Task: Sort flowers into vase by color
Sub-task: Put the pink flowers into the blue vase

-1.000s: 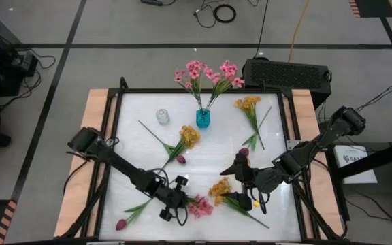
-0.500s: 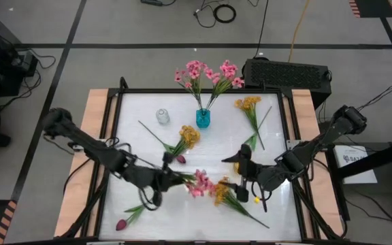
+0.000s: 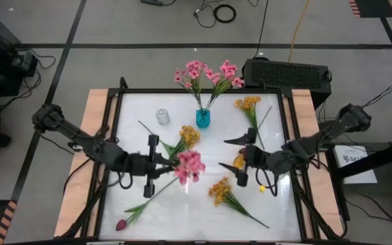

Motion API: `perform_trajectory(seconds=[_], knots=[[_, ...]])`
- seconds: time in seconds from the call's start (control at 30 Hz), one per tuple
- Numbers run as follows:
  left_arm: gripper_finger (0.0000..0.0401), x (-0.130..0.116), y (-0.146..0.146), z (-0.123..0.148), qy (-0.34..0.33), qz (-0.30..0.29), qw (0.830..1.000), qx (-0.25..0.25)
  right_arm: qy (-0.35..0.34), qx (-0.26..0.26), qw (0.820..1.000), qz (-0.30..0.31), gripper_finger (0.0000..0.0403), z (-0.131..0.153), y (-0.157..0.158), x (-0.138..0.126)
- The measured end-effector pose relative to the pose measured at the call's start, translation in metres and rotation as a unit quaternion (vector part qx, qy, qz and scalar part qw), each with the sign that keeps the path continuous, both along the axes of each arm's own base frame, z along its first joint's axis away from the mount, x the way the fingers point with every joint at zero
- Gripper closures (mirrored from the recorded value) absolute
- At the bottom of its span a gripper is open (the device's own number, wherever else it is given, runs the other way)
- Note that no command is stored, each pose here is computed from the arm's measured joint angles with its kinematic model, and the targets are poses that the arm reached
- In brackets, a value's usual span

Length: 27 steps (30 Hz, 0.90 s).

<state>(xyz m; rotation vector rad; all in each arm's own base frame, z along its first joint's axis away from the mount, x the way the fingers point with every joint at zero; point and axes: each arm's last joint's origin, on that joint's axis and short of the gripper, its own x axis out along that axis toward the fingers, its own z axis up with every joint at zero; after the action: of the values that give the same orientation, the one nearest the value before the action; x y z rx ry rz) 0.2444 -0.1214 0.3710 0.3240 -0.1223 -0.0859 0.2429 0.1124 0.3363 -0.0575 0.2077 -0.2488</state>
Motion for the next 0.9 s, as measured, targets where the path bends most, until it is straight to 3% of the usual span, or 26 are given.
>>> perform_trajectory(seconds=[0.17,0.3,0.47,0.9], knots=[[0.0377,0.006,0.008,0.011,-0.067,0.012,0.997,-0.035,-0.043,-0.022,0.998,0.046,0.0042,0.002,-0.003,0.023],[0.0377,0.008,0.01,0.019,-0.121,-0.032,0.991,-0.047,-0.065,-0.038,0.994,0.076,0.0041,0.001,-0.002,0.034],[0.0377,0.015,0.008,0.018,-0.144,-0.06,0.985,-0.069,-0.093,-0.035,0.989,0.105,0.0042,0.002,0.001,0.04],[0.0377,0.047,-0.002,-0.007,-0.171,-0.075,0.98,-0.064,-0.157,-0.022,0.97,0.182,0.0041,0.011,0.006,0.044]])
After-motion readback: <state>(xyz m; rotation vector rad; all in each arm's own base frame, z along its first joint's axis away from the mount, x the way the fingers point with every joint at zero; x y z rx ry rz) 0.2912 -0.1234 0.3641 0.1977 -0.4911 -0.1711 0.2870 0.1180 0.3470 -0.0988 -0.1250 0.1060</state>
